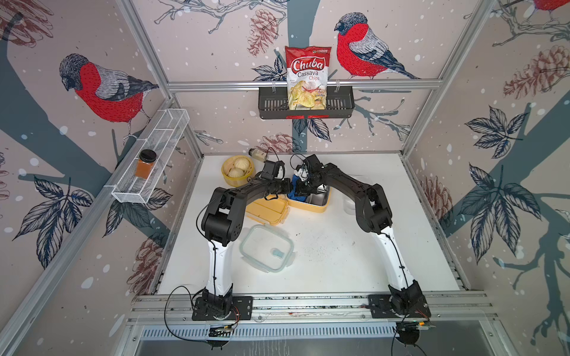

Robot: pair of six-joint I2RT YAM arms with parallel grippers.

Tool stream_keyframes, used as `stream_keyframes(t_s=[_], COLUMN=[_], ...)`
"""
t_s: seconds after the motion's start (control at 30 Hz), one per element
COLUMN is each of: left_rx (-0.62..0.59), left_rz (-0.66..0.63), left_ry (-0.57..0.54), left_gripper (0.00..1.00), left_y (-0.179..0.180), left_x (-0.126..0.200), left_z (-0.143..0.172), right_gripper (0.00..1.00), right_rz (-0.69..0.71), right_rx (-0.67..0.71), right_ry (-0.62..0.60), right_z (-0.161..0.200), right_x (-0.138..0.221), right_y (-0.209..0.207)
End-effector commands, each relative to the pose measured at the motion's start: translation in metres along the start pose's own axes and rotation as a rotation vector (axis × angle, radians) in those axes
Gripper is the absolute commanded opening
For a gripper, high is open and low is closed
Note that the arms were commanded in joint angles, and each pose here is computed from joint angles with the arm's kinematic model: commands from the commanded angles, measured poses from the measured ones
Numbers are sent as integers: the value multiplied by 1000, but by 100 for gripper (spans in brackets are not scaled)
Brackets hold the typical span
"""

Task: Wipe the insides of the lunch boxes
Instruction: Wipe the dirt inside the lunch box.

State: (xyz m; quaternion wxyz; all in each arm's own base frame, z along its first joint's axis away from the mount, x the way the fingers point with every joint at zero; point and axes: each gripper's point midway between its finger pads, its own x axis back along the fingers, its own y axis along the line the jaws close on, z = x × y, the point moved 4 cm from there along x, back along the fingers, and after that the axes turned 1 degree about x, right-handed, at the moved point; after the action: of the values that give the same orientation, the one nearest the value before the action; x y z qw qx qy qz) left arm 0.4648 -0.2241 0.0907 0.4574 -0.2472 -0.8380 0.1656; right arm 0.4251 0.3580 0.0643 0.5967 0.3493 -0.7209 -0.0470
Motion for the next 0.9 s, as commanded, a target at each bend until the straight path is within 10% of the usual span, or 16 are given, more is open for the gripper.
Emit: stream_keyframes(t_s=[0.0, 0.63, 0.87], left_rx=[15, -4, -2], left_rz=[39, 48, 47], left_ry=[-19, -6, 3], left_gripper=[15, 15, 15], left_y=[-4, -10, -9], left_x=[0, 0, -3], left_z=[-5, -2, 1], right_gripper=[1, 1, 1], right_rz=[358, 868, 524], right_rx=[-35, -54, -59], right_ry=[223, -58, -150], right_z=[50, -10, -22], right_x=[14, 38, 7], right_y=[-51, -103, -62])
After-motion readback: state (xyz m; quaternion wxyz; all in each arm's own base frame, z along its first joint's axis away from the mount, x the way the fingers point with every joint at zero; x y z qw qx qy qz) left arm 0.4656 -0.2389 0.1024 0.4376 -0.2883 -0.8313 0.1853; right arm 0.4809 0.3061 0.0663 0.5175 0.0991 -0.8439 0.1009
